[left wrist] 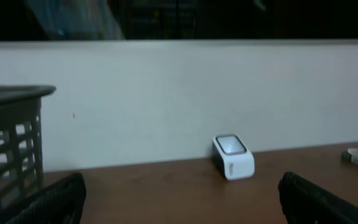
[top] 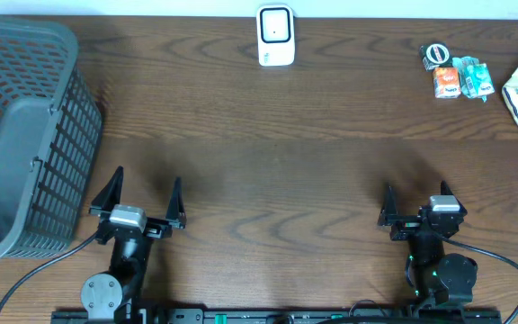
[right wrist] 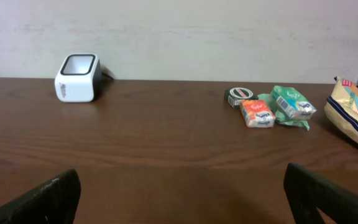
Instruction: Scan the item barcode
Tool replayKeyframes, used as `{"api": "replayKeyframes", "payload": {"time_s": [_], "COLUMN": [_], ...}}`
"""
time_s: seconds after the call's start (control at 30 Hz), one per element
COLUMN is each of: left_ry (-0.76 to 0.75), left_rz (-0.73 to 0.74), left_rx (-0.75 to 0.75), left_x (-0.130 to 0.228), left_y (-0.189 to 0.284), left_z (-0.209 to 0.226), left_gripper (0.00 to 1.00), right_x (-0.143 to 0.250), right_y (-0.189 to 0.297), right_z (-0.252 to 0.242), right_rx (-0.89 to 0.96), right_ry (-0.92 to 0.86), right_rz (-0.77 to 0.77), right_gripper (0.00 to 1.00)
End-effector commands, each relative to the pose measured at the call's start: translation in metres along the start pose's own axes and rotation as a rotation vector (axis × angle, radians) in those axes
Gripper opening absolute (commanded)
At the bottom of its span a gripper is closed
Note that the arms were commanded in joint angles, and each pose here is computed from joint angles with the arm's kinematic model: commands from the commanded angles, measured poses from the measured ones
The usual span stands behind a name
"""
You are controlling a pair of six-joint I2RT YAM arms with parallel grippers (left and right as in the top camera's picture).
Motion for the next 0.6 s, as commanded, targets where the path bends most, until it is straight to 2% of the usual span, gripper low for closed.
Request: {"api": "replayKeyframes", "payload": {"time_s": [0.0,0.2,0.43,0.57], "left_ry": [-0.014,-0.009,0.014,0.048], "left_rz": [-0.006,0.016,0.139,0.199], "left_rx": [-0.027,-0.048,-0.091,-0.164], "left_x": [0.005,0.010,0.037,0.051], "left_y": [0.001,0.001,0.004,0.007], "left_z": [0.006,0.010,0.018,0.030], "left_gripper": [0.98,0.98,0.98,0.98], "right_x": [0.002,0.001,0.002,0.002], "right_y": [0.000,0.000,0.000,0.000], "right_z": [0.001,0.001,0.001,0.001], "right_rx": [0.000,0.000,-0.001,-0.001], "right_ry": [-0.010,-0.010,-0.010,-0.010], "right_rz": [0.006,0.005,0.006,0.007], "right_gripper": [0.99,0.99,0.99,0.99]}}
Point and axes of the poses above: each gripper's point midway between its finger pads, its own y axis back along the fingers, its own z axis along the line the jaws close on, x = y × z, the point moved 3 cm from there along y, back along the fingers, and after that the axes turned 15 degrees about y, right-handed, at the moved point
